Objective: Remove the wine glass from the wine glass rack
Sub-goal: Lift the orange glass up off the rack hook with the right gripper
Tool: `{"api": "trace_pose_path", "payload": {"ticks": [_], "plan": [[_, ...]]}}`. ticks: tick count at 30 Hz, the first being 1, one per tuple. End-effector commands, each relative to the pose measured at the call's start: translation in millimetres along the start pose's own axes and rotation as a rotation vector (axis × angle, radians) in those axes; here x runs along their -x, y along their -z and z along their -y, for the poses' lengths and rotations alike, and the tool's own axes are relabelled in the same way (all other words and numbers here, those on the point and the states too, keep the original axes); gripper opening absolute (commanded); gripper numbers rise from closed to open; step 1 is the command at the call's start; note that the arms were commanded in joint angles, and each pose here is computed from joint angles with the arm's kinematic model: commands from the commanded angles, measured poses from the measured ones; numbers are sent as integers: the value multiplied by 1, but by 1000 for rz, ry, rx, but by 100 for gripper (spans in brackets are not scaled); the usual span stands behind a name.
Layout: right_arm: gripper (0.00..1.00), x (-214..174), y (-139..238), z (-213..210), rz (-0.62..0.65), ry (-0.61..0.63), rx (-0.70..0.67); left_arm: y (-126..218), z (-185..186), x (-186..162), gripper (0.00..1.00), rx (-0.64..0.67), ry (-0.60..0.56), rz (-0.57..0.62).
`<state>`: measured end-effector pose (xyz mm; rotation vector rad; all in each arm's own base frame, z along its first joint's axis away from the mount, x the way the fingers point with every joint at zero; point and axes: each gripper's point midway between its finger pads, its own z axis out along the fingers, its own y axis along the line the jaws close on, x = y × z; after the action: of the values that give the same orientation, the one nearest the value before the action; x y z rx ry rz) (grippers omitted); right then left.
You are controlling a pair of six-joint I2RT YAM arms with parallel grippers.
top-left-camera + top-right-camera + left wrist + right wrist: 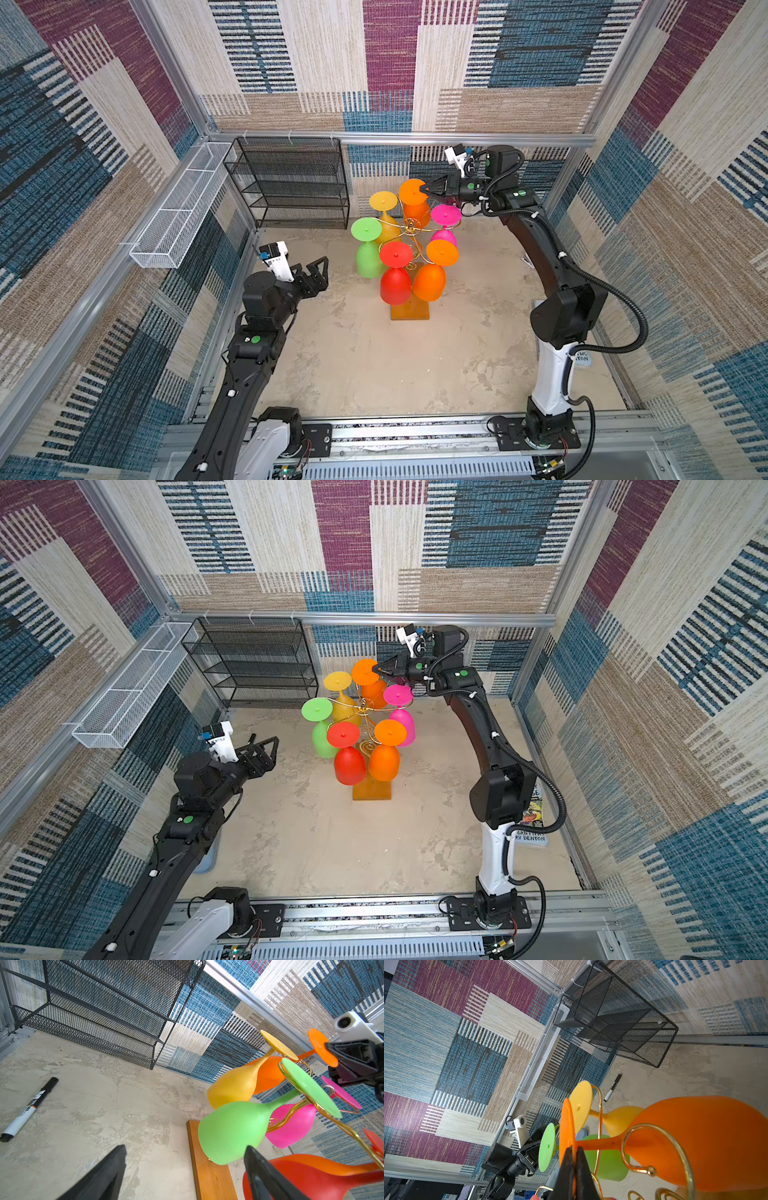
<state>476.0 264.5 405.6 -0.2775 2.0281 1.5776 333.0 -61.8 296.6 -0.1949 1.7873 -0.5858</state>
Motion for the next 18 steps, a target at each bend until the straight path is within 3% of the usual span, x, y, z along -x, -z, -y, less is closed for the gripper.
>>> {"api": "trace_pose_path", "payload": {"ticks": [1, 11, 18], "plan": [[0, 6, -4, -4, 2, -1, 27, 0, 5, 3, 91, -26, 3, 14], [0, 33, -10, 1, 38, 8, 56, 6, 8, 8, 91, -28, -7, 19], [0, 62, 21, -12, 136, 71, 62, 22, 24, 30, 91, -54, -45, 71]]}}
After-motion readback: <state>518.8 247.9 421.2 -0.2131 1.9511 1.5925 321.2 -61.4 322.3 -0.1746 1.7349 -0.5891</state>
